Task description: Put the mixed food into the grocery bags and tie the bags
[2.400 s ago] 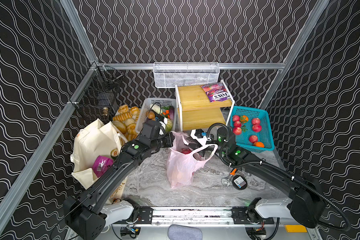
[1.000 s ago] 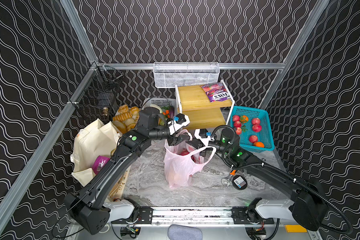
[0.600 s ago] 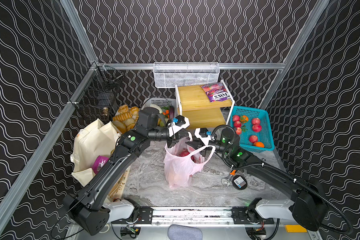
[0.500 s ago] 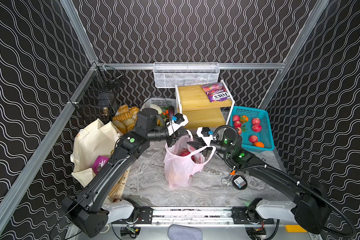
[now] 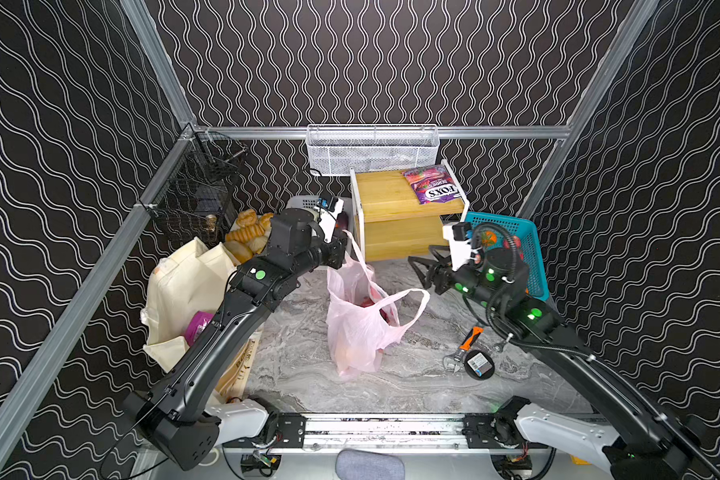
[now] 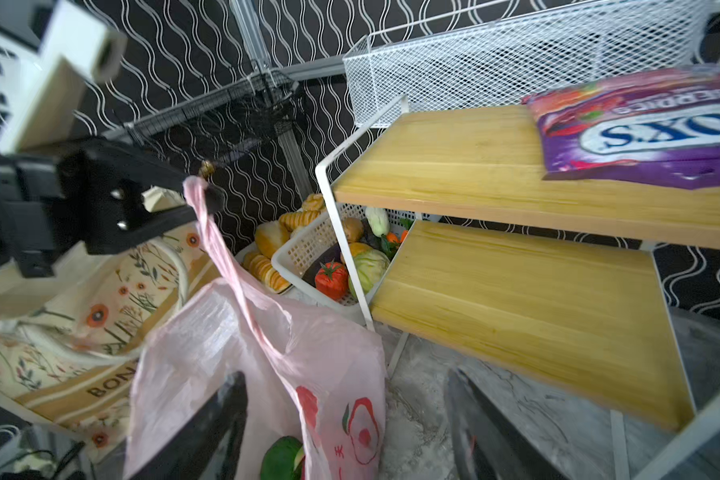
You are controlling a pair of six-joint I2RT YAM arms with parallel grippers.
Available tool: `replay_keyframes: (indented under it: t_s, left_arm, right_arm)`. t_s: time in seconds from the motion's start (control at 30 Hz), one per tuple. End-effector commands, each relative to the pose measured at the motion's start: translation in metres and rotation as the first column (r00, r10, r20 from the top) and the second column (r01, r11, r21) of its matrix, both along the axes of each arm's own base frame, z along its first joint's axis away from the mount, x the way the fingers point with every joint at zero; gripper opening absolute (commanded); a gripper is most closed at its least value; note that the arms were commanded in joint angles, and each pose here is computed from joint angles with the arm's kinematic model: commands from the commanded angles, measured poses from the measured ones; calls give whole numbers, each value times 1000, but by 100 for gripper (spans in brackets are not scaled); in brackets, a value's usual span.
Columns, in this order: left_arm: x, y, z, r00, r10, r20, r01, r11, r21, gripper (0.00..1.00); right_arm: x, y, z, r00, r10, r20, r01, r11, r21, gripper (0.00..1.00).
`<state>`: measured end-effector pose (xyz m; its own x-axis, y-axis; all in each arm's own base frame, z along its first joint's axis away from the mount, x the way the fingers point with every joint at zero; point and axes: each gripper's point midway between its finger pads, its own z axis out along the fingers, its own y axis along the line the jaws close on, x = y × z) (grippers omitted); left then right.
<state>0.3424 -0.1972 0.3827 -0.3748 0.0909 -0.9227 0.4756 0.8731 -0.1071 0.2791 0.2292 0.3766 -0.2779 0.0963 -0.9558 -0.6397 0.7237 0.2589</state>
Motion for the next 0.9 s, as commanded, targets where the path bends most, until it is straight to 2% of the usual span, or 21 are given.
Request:
replay_keyframes:
  t_s: [0.0, 0.07, 0.13, 0.17, 0.23, 0.37, 0.4, 0.43, 0.5, 0.53, 0.6, 0.73, 0.87]
  left_arm:
    - [5, 12, 1, 996, 88, -32, -89, 995, -41, 0]
    - [5, 10, 3, 996, 79, -30, -80, 995, -52, 0]
    - [5, 8, 3, 997, 70, -33, -72, 996, -57, 0]
    - [5, 7, 3, 998, 62, -33, -64, 996, -58, 0]
    - [4, 4, 2, 998, 45, -33, -46, 997, -61, 0]
    - [3, 1, 1, 999, 30, -42, -33, 997, -74, 0]
    - [2, 1, 2, 999, 28, -43, -31, 996, -81, 0]
    - [1, 0, 3, 999, 25, -46, -29, 996, -85, 0]
    - [-1, 2, 6, 998, 29, -47, -33, 995, -90, 0]
    - [-4, 5, 9, 998, 36, -47, -40, 995, -89, 0]
    - [-9, 11, 12, 997, 56, -47, -60, 994, -89, 0]
    - [-28, 23, 21, 992, 81, -99, -92, 989, -117, 0]
    - [-57, 35, 32, 989, 87, -118, -108, 976, -191, 0]
  right_arm:
    - [-23, -12, -5, 993, 2, -121, 9, 996, 87, 77]
    - [-44, -10, 5, 993, 92, -68, -84, 990, 114, 78]
    - [-72, 2, -7, 967, 251, -48, -247, 966, 82, 78]
    - [-77, 4, -14, 957, 284, -54, -281, 957, 70, 77]
    - [-80, 7, -34, 947, 307, -93, -304, 952, 43, 77]
    - [-63, 12, -56, 950, 262, -168, -267, 964, -8, 76]
    - [-59, 16, -54, 947, 273, -169, -279, 960, -12, 72]
    - [-57, 20, -49, 945, 285, -162, -291, 957, -11, 61]
    - [-49, 22, -31, 953, 269, -140, -272, 962, 2, 29]
    - [-47, 21, -24, 959, 256, -123, -257, 966, 7, 20]
    - [-43, 18, -12, 971, 234, -60, -233, 972, 16, 8]
    - [-31, -5, 4, 995, 89, 47, -88, 996, -22, 5]
    - [-23, -22, 21, 992, 8, 123, -1, 999, -51, 5]
